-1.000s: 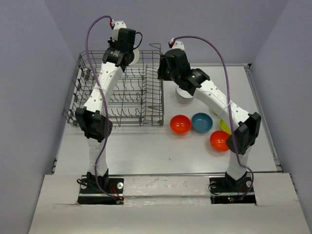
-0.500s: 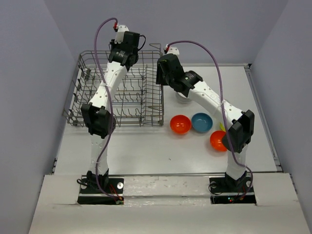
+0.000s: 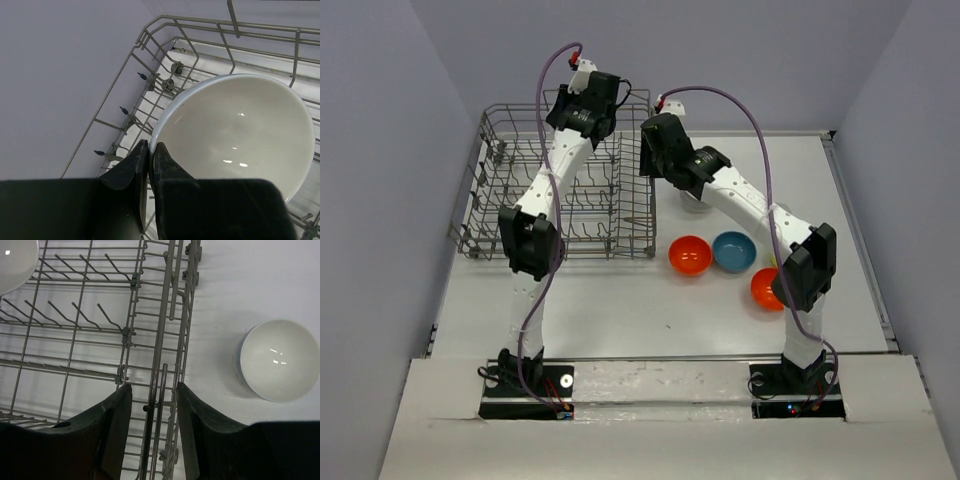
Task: Load the bowls into the dish rack
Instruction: Insert the bowl into the dish rack.
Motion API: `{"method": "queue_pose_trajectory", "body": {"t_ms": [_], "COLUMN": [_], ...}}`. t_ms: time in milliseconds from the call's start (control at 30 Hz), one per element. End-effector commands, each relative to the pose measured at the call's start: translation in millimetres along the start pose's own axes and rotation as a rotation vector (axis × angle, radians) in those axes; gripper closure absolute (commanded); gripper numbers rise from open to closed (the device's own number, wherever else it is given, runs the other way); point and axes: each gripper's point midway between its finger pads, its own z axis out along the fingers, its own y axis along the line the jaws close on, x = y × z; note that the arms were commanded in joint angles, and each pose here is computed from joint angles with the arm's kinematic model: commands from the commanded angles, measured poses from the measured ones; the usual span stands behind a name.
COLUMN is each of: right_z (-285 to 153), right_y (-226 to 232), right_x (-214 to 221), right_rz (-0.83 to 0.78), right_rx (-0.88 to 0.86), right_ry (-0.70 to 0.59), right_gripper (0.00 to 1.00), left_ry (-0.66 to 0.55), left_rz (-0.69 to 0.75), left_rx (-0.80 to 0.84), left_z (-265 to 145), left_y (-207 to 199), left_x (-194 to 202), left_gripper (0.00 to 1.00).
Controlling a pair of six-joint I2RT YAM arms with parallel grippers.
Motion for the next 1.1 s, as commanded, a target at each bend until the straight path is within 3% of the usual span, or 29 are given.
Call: {"method": "queue_pose_trajectory", "body": {"t_ms": [0,600,767,1067], "right_z": [1,-23,-37,-26], "right_y": [0,-8,-2,5], "right_x": [3,3,-7,6], "right_rz": [-0.011,0.028,0.039,0.028], "right_rx": [0.023,0.015,-0.020,-0.042], "right_ry": [0.000,-0.022,-0.046,-0.008], "right_gripper": [0.53,0.55,0.55,0.54], "left_ry": [-0.087,-0.086,-0.079,-0.054], "left_rz": [-0.062,0.009,0.007,-0.033], "left_rx": [-0.109,-0.146,-0.151,-0.187], "left_z": [-16,-9,-3,15], "left_y": [22,-5,-1,32], "left_x": [-34,-20,-18,-19], "left_gripper": [1.00,1.00,1.00,1.00]}}
